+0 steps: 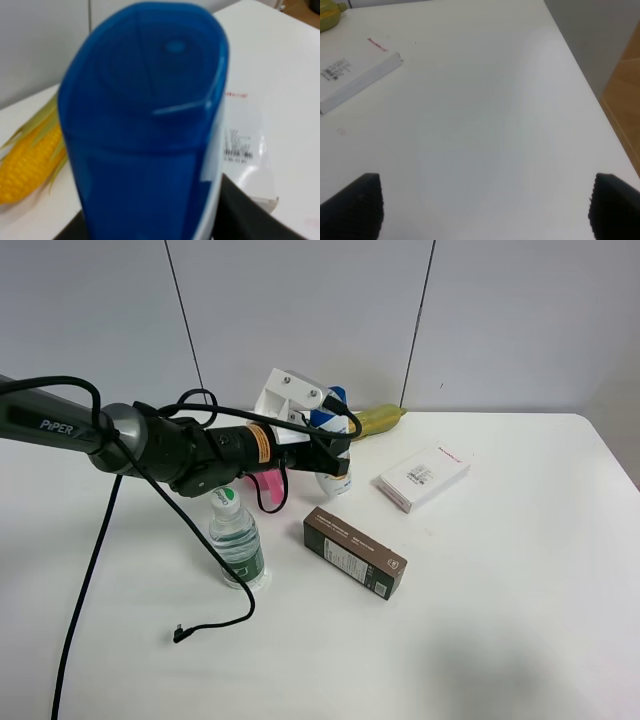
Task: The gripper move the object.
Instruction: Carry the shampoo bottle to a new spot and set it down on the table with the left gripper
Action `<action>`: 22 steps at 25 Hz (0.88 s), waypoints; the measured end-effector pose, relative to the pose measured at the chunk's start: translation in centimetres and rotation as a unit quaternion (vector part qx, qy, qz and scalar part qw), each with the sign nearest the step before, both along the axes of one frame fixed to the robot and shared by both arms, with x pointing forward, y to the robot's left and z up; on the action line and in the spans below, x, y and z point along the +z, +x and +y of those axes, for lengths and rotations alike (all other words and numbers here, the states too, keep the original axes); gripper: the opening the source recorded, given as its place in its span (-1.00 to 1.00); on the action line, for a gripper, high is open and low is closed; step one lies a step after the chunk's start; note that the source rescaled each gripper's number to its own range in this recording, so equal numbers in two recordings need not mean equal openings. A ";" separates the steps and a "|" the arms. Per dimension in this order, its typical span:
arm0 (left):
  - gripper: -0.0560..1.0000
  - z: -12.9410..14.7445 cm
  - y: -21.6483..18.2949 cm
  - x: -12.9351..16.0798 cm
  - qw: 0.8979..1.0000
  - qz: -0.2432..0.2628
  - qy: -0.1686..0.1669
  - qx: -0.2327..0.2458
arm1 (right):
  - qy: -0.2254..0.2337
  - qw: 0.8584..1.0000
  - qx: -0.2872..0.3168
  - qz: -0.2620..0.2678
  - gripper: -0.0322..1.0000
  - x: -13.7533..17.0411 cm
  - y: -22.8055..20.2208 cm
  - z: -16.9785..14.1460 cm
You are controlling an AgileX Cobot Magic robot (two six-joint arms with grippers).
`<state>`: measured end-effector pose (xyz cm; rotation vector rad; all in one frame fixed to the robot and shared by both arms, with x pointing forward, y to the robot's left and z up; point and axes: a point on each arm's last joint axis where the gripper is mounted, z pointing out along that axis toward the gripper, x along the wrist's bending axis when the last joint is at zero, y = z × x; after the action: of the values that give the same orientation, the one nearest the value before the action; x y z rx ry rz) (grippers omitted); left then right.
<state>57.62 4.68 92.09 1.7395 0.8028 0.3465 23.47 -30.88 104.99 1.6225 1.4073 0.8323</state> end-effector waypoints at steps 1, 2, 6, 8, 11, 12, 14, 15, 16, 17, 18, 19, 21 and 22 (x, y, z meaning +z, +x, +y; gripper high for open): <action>-0.89 0.0 0.0 -0.4 1.000 -0.003 0.005 -0.004 | 0.000 1.000 0.000 0.000 1.00 0.0 0.0 0.0; -0.89 -0.1 0.0 -0.7 1.000 -0.006 0.008 -0.007 | 0.000 1.000 0.000 0.000 1.00 0.0 0.0 0.0; -0.89 -0.2 0.1 -0.9 1.000 -0.023 0.010 -0.017 | 0.000 1.000 0.000 0.000 1.00 0.0 0.0 0.0; -0.89 -0.4 0.2 -0.8 0.999 -0.039 0.011 -0.023 | 0.000 1.000 0.000 0.000 1.00 0.0 0.0 0.0; -0.89 -0.4 0.3 -0.9 0.998 -0.059 0.020 -0.029 | 0.000 1.000 0.000 0.000 1.00 0.0 0.0 0.0; -0.89 -0.4 0.3 -1.0 0.997 -0.066 0.026 -0.030 | 0.000 1.000 0.000 0.000 1.00 0.0 0.0 0.0; -0.89 -0.4 0.4 -1.0 0.995 -0.083 0.037 -0.034 | 0.000 1.000 0.000 0.000 1.00 0.0 0.0 0.0; -0.89 -0.4 0.4 -1.0 0.993 -0.099 0.048 -0.041 | 0.000 1.000 0.000 0.000 1.00 0.0 0.0 0.0; -0.89 -0.4 0.4 -1.0 0.992 -0.103 0.051 -0.043 | 0.000 1.000 0.000 0.000 1.00 0.0 0.0 0.0; -0.89 -0.4 0.4 -1.0 0.992 -0.106 0.054 -0.044 | 0.000 1.000 0.000 0.000 1.00 0.0 0.0 0.0; -0.89 -0.4 0.4 -1.0 0.992 -0.107 0.055 -0.044 | 0.000 1.000 0.000 0.000 1.00 0.0 0.0 0.0; -0.89 -0.4 0.3 -1.0 0.991 -0.109 0.056 -0.045 | 0.000 1.000 0.000 0.000 1.00 0.0 0.0 0.0; -0.89 -0.4 0.3 -1.0 0.991 -0.109 0.057 -0.047 | 0.000 1.000 0.000 0.000 1.00 0.0 0.0 0.0; -0.89 -0.4 0.3 -1.0 0.991 -0.110 0.057 -0.047 | 0.000 1.000 0.000 0.000 1.00 0.0 0.0 0.0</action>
<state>57.94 4.23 91.13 1.8018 0.5486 0.5187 23.47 -30.88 104.99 1.6225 1.4073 0.8323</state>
